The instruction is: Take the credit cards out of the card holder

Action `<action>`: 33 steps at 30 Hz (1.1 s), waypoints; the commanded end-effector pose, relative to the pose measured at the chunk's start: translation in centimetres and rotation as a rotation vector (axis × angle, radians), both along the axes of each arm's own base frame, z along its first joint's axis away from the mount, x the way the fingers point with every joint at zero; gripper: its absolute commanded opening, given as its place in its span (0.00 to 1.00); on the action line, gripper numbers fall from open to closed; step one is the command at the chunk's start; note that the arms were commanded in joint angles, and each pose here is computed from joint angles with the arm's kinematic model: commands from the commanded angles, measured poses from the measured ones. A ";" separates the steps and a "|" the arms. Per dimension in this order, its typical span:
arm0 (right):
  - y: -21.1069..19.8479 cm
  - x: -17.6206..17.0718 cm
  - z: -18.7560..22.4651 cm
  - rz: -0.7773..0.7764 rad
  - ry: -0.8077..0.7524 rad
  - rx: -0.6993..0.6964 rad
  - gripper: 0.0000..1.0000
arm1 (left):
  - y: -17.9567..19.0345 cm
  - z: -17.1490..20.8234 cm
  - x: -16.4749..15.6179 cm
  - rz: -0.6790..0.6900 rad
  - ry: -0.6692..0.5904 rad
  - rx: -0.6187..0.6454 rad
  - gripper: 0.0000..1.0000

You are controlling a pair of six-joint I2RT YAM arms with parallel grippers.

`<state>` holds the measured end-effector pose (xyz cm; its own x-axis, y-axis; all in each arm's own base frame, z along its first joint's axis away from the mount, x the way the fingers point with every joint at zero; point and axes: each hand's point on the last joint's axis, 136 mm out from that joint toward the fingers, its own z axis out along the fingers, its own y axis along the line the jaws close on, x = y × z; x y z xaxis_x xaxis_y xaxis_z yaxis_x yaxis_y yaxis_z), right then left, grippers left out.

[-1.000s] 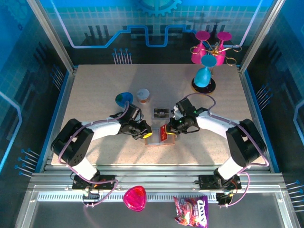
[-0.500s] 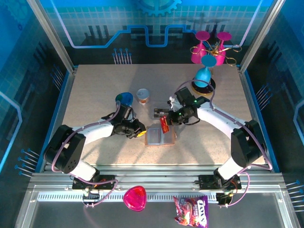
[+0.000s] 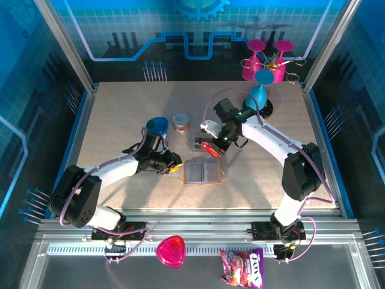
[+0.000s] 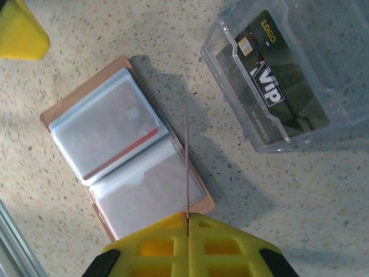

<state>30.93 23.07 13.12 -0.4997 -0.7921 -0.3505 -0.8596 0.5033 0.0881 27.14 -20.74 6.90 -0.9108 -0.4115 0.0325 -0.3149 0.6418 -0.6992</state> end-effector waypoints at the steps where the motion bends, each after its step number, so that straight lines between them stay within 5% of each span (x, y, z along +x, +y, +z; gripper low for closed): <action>1: -0.4 -0.8 -0.4 0.243 -0.002 -0.099 0.00 | 1.1 -0.2 -0.8 0.011 0.004 0.029 0.27; 14: 0.2 4.0 1.4 0.407 -0.090 -0.218 0.00 | 1.9 0.3 -0.9 0.038 -0.004 0.037 0.28; 33: 2.2 9.1 0.5 0.453 -0.068 -0.223 0.00 | 2.5 1.0 -1.0 0.078 -0.008 0.052 0.27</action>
